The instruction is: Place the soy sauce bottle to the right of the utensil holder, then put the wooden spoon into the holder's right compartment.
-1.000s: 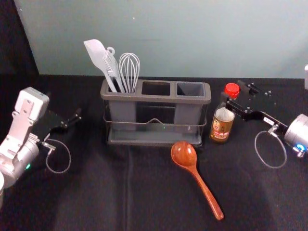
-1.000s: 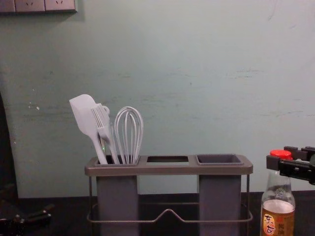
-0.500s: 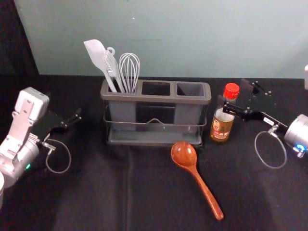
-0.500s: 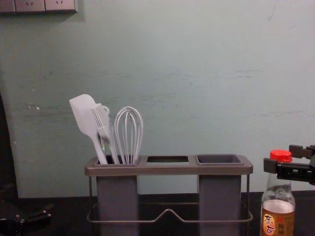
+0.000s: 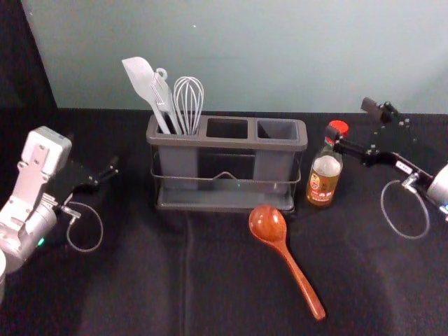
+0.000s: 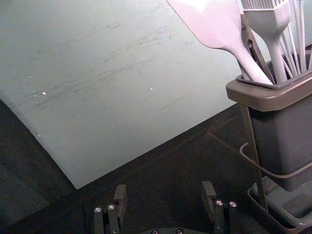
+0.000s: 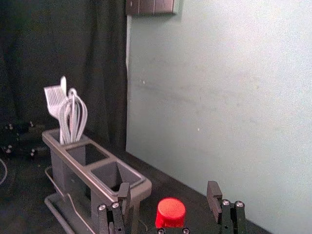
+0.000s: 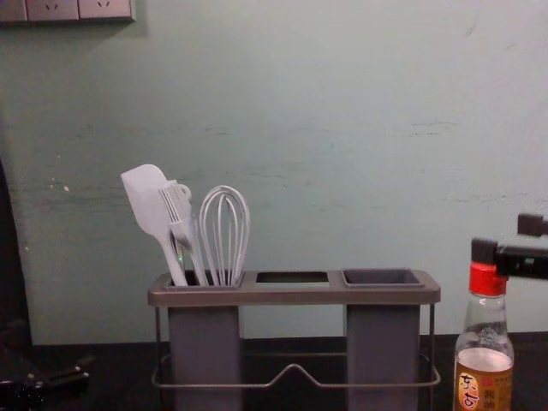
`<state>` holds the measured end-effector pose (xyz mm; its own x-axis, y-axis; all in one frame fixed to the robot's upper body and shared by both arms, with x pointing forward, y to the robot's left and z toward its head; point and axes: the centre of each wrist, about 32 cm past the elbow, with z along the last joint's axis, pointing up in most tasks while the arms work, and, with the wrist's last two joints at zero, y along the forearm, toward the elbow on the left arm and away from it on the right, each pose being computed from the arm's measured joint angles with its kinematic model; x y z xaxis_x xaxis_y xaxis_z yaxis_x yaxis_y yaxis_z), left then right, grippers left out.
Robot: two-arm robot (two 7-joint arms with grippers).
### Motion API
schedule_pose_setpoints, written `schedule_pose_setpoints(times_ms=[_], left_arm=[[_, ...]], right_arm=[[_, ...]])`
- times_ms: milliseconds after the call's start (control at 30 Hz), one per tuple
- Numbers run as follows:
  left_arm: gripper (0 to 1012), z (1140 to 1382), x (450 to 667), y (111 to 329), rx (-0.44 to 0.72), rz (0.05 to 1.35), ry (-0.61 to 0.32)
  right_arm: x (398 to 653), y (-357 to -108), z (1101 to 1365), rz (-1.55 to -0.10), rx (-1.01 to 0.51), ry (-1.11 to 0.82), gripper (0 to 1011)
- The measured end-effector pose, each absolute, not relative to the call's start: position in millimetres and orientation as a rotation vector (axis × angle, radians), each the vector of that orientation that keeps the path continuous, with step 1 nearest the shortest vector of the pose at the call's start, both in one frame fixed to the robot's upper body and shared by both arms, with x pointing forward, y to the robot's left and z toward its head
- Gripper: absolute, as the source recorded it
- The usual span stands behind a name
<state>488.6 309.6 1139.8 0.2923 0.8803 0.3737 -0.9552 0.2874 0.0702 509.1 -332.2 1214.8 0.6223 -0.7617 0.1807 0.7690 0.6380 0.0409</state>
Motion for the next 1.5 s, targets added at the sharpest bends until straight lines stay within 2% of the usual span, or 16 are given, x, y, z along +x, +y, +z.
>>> schedule_pose_setpoints(times_ms=[233, 567, 833, 1033, 1200, 1500], left_arm=[[1005, 1139.8, 488.6, 309.7, 0.304, 1.248, -0.285], [1005, 1139.8, 488.6, 309.7, 0.304, 1.248, -0.285], [1005, 1139.8, 488.6, 309.7, 0.304, 1.248, -0.285], [1005, 1139.8, 488.6, 309.7, 0.304, 1.248, -0.285], [1005, 1139.8, 488.6, 309.7, 0.305, 1.248, -0.285], [1005, 1139.8, 488.6, 309.7, 0.304, 1.248, -0.285]], right_arm=[[492.2, -330.9, 1234.0, -0.868, -0.041, -0.223, 1002], [462.5, -309.8, 1267.7, -0.786, -0.093, -0.211, 1002], [442.9, -274.4, 1286.9, -0.734, -0.202, -0.128, 1002], [437.0, -240.3, 1298.3, -0.768, -0.374, -0.014, 1002], [440.4, -220.6, 1299.9, -0.799, -0.481, 0.088, 1002], [453.9, -194.2, 1280.4, -0.845, -0.599, 0.251, 1002]])
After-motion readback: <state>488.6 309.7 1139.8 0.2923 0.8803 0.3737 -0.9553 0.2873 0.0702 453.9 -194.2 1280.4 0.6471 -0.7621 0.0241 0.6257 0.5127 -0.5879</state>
